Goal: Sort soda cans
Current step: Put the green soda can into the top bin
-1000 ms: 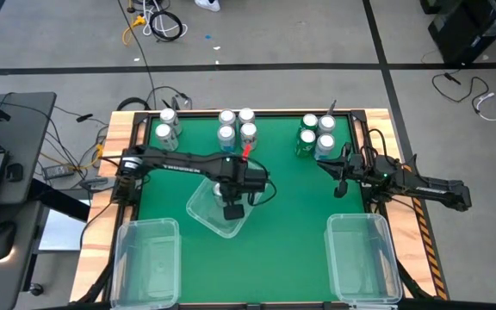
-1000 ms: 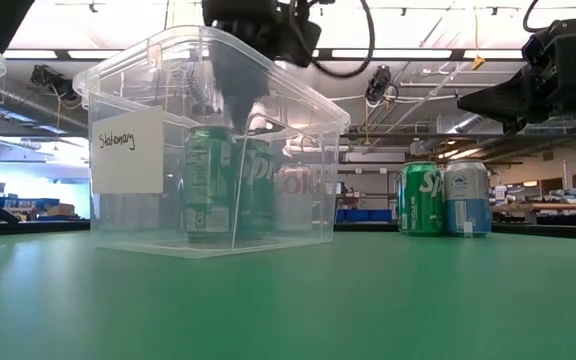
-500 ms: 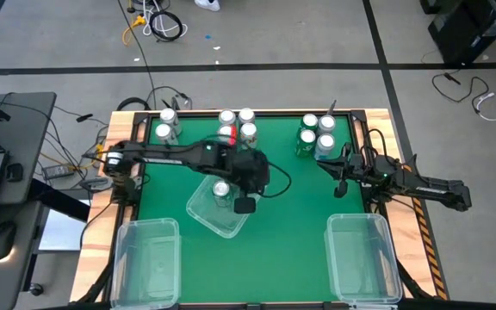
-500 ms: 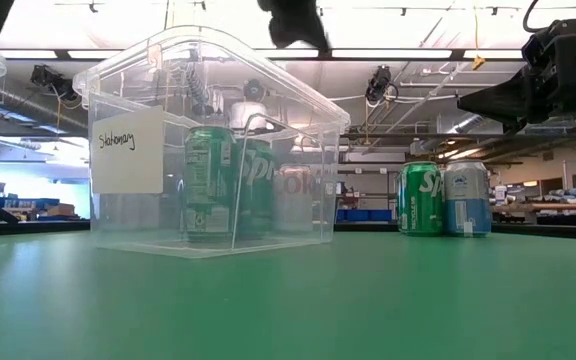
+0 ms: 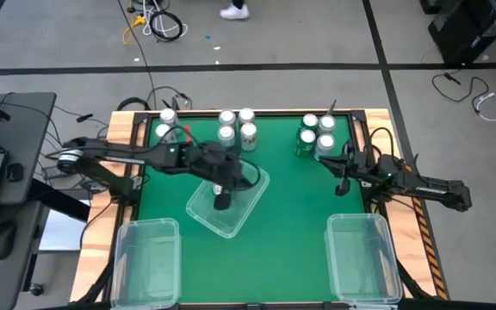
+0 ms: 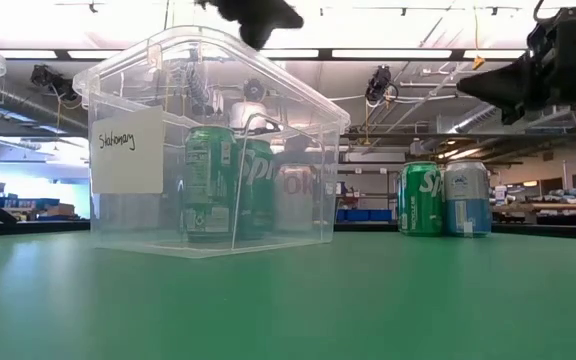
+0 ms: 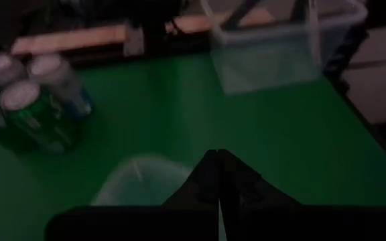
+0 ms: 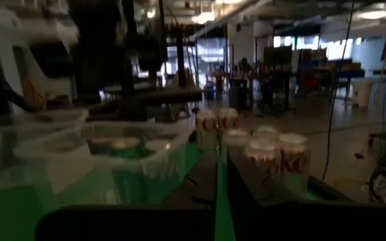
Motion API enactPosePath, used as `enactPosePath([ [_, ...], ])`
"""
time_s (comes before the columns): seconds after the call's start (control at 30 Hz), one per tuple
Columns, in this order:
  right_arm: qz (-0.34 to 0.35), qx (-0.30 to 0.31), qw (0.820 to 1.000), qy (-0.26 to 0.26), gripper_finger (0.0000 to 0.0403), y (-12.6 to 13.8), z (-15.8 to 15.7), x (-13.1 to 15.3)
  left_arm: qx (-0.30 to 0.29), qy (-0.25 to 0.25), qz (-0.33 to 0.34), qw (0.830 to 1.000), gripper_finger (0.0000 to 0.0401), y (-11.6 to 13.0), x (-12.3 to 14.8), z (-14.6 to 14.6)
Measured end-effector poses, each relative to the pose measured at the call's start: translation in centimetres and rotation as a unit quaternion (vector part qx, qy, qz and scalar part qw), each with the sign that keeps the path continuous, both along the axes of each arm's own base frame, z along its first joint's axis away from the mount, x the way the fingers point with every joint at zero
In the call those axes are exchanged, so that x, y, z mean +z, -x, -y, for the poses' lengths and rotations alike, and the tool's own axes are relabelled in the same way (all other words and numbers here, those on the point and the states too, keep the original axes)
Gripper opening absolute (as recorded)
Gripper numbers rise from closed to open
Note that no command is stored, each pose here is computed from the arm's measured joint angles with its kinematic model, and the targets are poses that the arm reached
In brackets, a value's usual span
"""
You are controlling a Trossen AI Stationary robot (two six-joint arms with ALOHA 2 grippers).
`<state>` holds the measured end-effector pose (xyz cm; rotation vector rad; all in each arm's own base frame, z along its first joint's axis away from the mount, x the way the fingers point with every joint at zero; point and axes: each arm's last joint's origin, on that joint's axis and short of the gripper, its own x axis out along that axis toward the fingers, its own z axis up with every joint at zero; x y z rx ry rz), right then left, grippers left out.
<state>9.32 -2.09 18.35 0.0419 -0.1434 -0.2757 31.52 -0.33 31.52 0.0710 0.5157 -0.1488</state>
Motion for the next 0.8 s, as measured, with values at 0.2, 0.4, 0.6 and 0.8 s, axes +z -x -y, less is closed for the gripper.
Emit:
enactPosePath([
  [0.2,0.059,-0.020,0.998,-0.019,0.0023,0.2,0.1,1.0,0.007,0.000,0.036,0.999,0.0000,3.7,-1.1,-1.3],
  [0.4,0.047,-0.034,0.997,-0.053,0.0021,-0.5,0.4,1.5,-0.003,0.043,0.087,0.995,0.0000,7.2,-2.4,-3.8],
  [0.6,0.007,-0.063,0.993,-0.100,0.0039,-2.0,1.0,4.1,0.007,0.047,0.104,0.993,0.0000,9.4,-2.6,-5.2],
  [0.8,-0.135,-0.128,0.975,-0.120,0.0111,-4.8,2.1,6.8,0.010,0.036,0.087,0.995,0.0000,10.6,-2.6,-5.2],
])
